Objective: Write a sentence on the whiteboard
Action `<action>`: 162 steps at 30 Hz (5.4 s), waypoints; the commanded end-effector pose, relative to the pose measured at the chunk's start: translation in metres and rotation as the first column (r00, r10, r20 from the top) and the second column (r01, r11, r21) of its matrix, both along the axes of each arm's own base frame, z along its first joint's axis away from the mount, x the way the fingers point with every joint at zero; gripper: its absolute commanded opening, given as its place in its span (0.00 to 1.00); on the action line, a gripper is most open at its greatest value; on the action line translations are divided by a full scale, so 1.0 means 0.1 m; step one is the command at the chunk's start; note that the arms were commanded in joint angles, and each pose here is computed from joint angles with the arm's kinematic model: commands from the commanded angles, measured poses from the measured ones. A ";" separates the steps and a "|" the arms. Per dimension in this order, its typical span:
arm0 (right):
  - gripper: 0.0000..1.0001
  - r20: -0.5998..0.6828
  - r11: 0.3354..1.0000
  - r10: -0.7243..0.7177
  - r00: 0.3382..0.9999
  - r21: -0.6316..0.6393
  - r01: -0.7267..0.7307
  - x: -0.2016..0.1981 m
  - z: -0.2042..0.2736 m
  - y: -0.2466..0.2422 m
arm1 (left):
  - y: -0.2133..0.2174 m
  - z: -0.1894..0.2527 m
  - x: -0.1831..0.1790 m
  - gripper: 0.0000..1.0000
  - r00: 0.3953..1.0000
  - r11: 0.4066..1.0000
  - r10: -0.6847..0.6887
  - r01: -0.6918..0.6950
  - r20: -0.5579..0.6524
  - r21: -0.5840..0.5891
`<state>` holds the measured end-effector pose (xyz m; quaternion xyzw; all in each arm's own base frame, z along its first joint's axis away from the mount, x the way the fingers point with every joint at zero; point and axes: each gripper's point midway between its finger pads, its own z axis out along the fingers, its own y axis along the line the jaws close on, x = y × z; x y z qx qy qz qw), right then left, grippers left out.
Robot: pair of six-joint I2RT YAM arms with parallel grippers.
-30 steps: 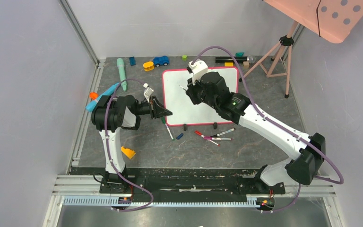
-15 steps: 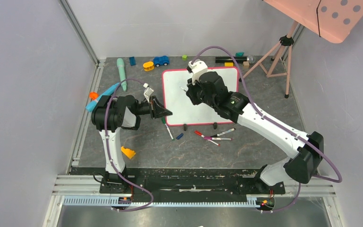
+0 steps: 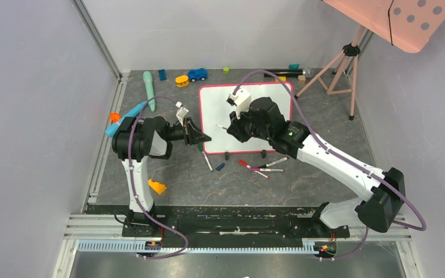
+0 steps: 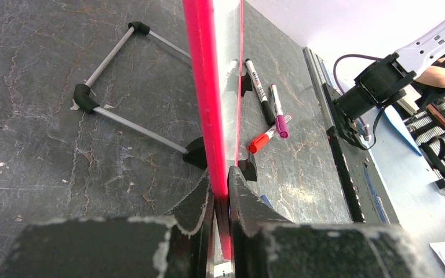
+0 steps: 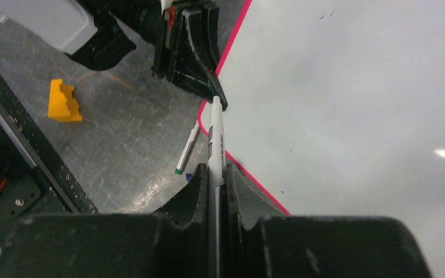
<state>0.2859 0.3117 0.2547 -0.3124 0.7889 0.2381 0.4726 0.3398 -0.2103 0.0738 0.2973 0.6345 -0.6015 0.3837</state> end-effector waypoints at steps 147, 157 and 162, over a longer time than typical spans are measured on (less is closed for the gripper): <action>0.00 0.145 0.939 -0.328 0.934 -0.063 0.339 1.34 0.29 0.31 | 0.01 -0.08 -0.01 0.02 0.987 0.999 -0.030 0.028 0.155 0.016; 0.00 0.133 0.935 -0.330 0.934 -0.090 0.343 1.33 0.18 0.28 | 0.01 -0.08 -0.01 0.02 0.987 0.999 -0.032 0.030 0.155 0.016; 0.00 0.123 0.935 -0.323 0.938 -0.109 0.336 1.31 0.12 0.28 | 0.01 -0.08 -0.01 0.02 0.988 0.999 -0.031 0.029 0.153 0.016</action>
